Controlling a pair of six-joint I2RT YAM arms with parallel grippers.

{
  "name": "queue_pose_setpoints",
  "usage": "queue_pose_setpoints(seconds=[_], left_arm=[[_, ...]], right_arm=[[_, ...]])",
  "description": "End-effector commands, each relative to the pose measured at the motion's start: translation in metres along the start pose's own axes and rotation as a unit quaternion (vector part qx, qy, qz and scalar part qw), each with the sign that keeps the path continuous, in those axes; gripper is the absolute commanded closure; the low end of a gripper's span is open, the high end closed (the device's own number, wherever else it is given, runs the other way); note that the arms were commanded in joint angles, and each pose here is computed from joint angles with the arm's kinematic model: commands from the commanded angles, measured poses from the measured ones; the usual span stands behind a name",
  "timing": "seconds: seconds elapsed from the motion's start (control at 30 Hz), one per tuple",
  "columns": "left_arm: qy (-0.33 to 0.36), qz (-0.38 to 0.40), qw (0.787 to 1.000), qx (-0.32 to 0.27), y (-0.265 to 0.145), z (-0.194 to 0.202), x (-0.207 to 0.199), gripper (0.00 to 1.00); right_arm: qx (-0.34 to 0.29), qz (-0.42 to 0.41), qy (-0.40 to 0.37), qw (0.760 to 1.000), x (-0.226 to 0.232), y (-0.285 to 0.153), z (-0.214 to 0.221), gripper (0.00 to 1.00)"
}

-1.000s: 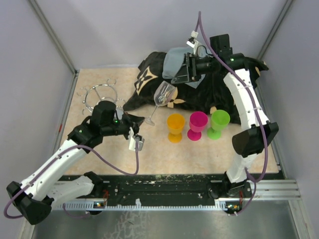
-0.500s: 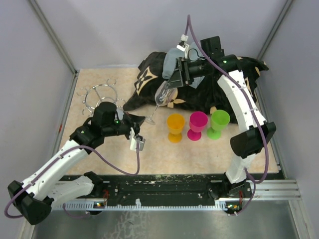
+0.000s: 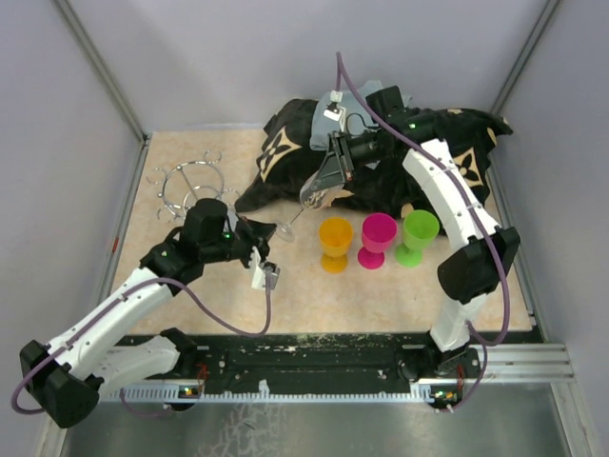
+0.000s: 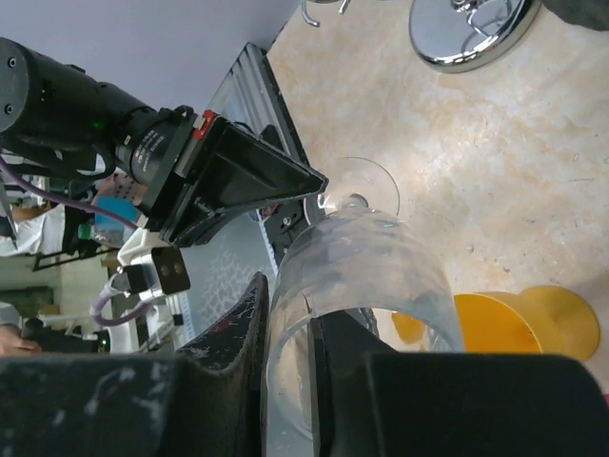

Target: Take the wine glass off the wine glass rack

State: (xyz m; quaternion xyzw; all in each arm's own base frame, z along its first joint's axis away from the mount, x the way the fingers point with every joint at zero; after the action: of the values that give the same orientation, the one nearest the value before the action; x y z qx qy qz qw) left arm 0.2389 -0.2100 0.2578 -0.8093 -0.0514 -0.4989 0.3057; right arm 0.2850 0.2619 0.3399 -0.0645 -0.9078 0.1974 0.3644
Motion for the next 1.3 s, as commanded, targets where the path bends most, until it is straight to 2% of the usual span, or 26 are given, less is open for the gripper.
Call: queue_pose_setpoints(seconds=[0.0,0.07,0.1,0.17,0.23,0.27,0.37,0.5,0.57,0.7,0.83,0.93,1.0,1.07,1.13,1.2,1.27], left_arm=[[0.061,-0.103,0.993,-0.01,-0.009,-0.012,0.052,1.0],[0.065,-0.114,0.991,-0.007,-0.011,-0.011,0.053,1.0],[0.066,-0.121,0.99,-0.003,-0.011,-0.01,0.055,0.95],[0.06,-0.141,0.988,0.005,-0.014,-0.008,0.061,0.72],[0.032,-0.164,0.986,0.016,-0.018,-0.006,0.072,0.43],[0.015,-0.176,0.984,0.019,-0.021,-0.005,0.08,0.33],[-0.059,-0.225,0.972,0.029,-0.032,-0.003,0.107,0.18],[-0.191,-0.296,0.935,0.041,-0.047,0.004,0.146,0.18],[-0.255,-0.315,0.913,0.049,-0.05,0.008,0.161,0.2],[-0.377,-0.352,0.856,0.042,-0.055,0.007,0.204,0.21],[-0.473,-0.4,0.783,0.049,-0.062,0.019,0.24,0.21],[-0.534,-0.434,0.722,0.073,-0.073,0.048,0.254,0.22],[-0.586,-0.441,0.673,0.094,-0.081,0.076,0.254,0.23],[-0.644,-0.448,0.61,0.112,-0.094,0.111,0.248,0.24],[-0.678,-0.445,0.571,0.13,-0.101,0.134,0.239,0.25],[-0.69,-0.444,0.553,0.141,-0.106,0.144,0.231,0.24],[-0.69,-0.449,0.549,0.143,-0.11,0.146,0.226,0.22]], right_arm=[[0.006,-0.031,-0.037,0.999,0.023,0.002,0.006,1.0],[-0.002,-0.035,-0.051,0.998,0.03,-0.002,0.002,1.0],[-0.008,-0.037,-0.059,0.998,0.035,-0.004,-0.001,1.0],[-0.02,-0.038,-0.074,0.996,0.044,-0.01,-0.008,1.0],[-0.035,-0.035,-0.086,0.995,0.051,-0.018,-0.017,1.0],[-0.045,-0.028,-0.092,0.994,0.053,-0.023,-0.023,1.0],[-0.086,0.023,-0.098,0.991,0.048,-0.045,-0.043,1.0],[-0.162,0.119,-0.082,0.976,0.025,-0.089,-0.068,1.0],[-0.205,0.183,-0.074,0.959,0.015,-0.115,-0.078,1.0],[-0.249,0.276,-0.053,0.927,-0.006,-0.143,-0.088,1.0],[-0.271,0.289,-0.05,0.917,0.0,-0.151,-0.094,1.0],[-0.273,0.32,-0.061,0.905,0.011,-0.157,-0.094,1.0],[-0.263,0.337,-0.069,0.901,0.019,-0.154,-0.093,1.0],[-0.248,0.348,-0.077,0.901,0.026,-0.145,-0.091,1.0],[-0.233,0.352,-0.085,0.903,0.034,-0.128,-0.09,1.0],[-0.222,0.351,-0.093,0.905,0.042,-0.111,-0.089,1.0],[-0.216,0.346,-0.101,0.908,0.054,-0.096,-0.087,1.0]])
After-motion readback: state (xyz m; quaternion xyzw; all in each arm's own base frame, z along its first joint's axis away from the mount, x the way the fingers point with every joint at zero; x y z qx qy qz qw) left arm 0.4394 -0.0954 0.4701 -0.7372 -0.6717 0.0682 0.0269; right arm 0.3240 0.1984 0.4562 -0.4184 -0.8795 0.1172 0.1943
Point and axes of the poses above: each gripper's point midway between its finger pads, its own y axis out along the fingers, its own x axis along the line the jaws close on, z = x × y, the point moved 3 cm from there along -y, back along the fingers, and after that the axes turned 7 degrees about -y, right-handed, at the moved point
